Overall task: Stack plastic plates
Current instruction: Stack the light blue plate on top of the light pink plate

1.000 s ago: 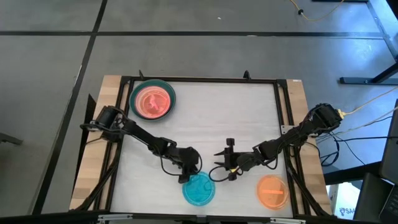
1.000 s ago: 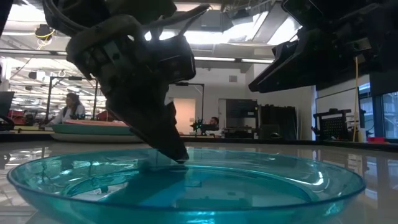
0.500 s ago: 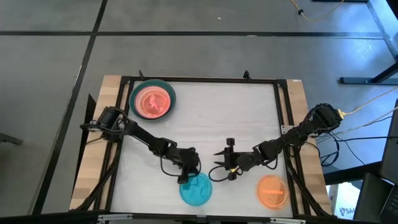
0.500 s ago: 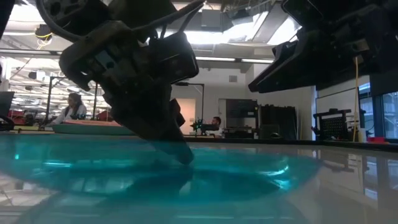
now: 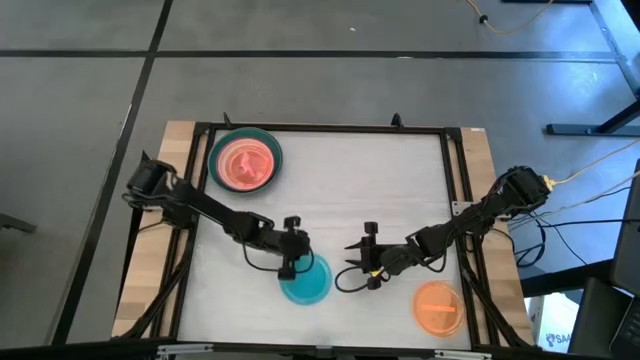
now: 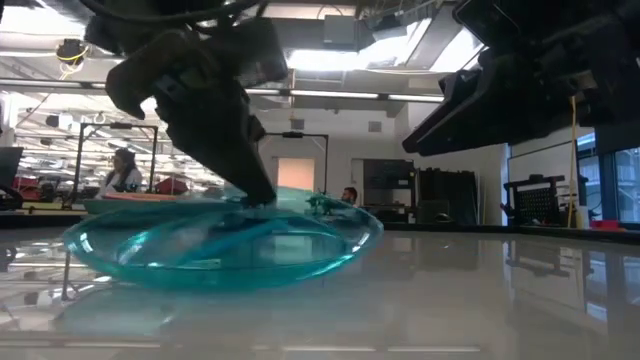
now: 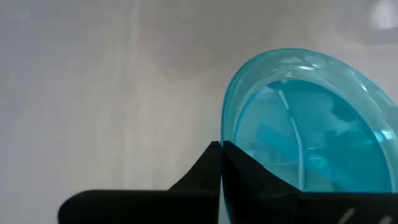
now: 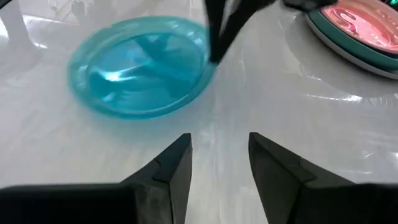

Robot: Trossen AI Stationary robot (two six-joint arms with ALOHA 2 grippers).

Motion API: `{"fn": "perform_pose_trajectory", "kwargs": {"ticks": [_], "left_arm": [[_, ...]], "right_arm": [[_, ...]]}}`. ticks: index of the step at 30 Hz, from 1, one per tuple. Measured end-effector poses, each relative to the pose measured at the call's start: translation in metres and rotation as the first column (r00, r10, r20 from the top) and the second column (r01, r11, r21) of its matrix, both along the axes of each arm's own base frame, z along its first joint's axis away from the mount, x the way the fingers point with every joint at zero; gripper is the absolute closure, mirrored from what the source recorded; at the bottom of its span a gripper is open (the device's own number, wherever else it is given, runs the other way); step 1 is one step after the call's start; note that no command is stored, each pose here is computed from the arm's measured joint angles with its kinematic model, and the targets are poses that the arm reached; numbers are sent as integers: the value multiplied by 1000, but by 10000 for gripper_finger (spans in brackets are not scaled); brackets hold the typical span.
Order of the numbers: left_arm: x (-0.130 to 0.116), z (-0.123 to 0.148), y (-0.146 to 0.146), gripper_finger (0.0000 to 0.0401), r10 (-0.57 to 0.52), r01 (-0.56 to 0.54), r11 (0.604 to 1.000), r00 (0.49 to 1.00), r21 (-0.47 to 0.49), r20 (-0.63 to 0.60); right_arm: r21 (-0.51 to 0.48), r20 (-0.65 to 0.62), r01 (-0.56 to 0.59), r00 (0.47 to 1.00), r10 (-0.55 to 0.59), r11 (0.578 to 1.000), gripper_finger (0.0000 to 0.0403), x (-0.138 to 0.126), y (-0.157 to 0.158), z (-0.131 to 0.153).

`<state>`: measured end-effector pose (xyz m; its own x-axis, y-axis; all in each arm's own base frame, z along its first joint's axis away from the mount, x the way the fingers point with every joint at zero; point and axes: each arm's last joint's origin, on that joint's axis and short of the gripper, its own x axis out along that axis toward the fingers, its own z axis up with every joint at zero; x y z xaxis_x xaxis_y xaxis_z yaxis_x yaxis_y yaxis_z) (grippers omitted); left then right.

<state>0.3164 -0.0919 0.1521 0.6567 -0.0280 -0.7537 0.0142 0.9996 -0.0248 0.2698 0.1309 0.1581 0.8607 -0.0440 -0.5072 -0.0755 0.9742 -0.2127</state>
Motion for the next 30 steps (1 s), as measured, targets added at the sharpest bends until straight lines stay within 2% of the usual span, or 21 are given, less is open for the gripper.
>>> {"fn": "perform_pose_trajectory", "kwargs": {"ticks": [6,12,18,20,24,27,30], "left_arm": [[-26,19,16,400,66,-67,994,998,90,19],[-65,37,51,400,175,-185,979,978,88,117],[-102,56,93,400,366,-402,910,895,103,256],[-113,62,107,400,444,-497,860,842,117,308],[-131,76,133,400,587,-683,713,705,158,398],[-143,81,148,400,656,-774,597,623,212,426],[-155,80,163,400,716,-822,490,569,290,405]], "right_arm": [[-4,-11,1,1000,-1,1000,253,-1,0,-1],[0,-15,5,1000,-5,1000,253,-1,0,-1],[-8,-5,44,999,-45,999,253,1,-5,-1],[-2,-7,60,998,-60,998,253,3,-8,-1],[20,-9,90,996,-90,996,253,5,-14,-1],[24,-19,93,996,-92,995,253,5,-15,-2],[23,-24,92,996,-91,996,253,5,-15,-3]]}}
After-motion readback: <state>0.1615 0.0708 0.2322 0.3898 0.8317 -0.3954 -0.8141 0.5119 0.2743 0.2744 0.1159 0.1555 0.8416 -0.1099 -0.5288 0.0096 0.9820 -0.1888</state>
